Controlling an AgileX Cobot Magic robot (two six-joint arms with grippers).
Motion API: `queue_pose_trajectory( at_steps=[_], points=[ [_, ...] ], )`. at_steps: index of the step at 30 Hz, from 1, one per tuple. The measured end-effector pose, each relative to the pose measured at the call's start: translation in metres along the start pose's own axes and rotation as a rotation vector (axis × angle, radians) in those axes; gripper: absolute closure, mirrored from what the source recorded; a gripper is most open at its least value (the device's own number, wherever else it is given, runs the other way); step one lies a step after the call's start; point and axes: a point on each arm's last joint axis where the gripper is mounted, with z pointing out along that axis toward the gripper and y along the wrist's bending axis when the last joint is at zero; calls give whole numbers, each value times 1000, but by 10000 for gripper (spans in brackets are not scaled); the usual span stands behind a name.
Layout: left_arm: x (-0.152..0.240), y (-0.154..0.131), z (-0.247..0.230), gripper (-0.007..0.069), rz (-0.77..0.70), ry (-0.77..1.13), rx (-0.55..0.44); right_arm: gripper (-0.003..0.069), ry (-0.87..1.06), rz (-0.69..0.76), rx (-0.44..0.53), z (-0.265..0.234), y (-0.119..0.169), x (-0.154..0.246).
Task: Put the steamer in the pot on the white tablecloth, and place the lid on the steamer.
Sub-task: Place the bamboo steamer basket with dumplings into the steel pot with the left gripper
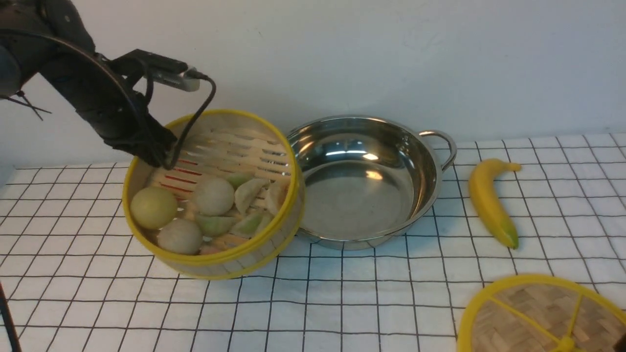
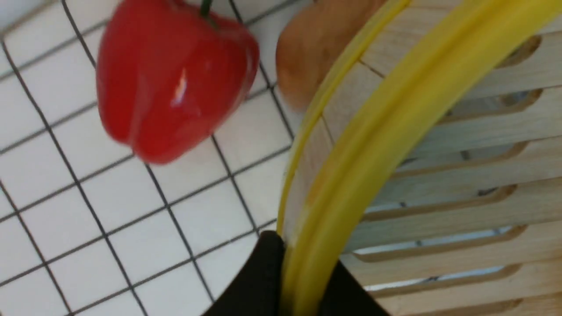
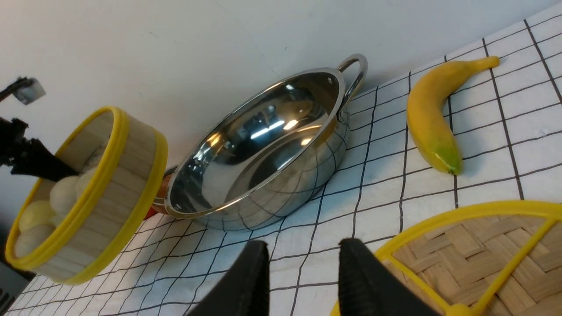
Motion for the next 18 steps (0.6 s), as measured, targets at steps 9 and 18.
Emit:
queue_pose_trajectory(
  at_steps=[9,18],
  points=[
    [-59,-63,-40,596,25,-203,4,416,1,-2,0,0,0,0],
    [-95,-95,25,596,63,-176,21,416,11,-3,-5,0,0,1]
  ],
)
